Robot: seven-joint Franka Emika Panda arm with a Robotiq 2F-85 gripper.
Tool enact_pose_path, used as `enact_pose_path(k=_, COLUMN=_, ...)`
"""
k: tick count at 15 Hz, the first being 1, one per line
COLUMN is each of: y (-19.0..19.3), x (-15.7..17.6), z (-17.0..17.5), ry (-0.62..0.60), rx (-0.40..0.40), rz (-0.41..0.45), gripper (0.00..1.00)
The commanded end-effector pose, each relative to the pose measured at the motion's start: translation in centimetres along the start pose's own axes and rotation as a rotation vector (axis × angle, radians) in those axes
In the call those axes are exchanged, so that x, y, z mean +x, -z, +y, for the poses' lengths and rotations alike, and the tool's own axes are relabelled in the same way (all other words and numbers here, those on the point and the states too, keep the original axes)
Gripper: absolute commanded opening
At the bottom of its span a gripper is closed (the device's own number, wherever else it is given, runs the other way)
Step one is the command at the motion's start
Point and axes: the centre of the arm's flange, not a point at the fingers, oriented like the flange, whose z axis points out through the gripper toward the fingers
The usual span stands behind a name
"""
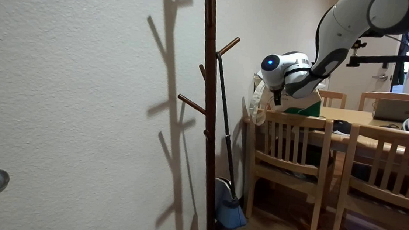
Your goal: Hang the tote bag on the hanging rack
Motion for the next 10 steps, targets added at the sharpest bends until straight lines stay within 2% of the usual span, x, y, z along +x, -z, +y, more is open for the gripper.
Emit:
enact_pose_path(k=1, y=-2.3, x=0.4, z=0.5, ry=0.047, rx=-0.016, rz=0.011, gripper=1.00)
enact_pose_path(k=6, y=-4.1, x=0.1, z=0.5, ry=0.045, rx=-0.025, rz=-0.015, gripper=1.00)
enact_pose_path(k=7, y=-4.2, x=0.0, z=0.5, ry=0.035, rx=-0.021, rz=-0.018, gripper=0.75)
enact_pose_path(k=8, y=-4.3, x=0.1, z=0.5, ry=0.020, rx=-0.020, rz=-0.015, gripper=0.74)
enact_pose_path(k=10, y=-4.4, x=0.1, z=0.5, ry=0.019, rx=-0.018, rz=-0.016, gripper=0.60)
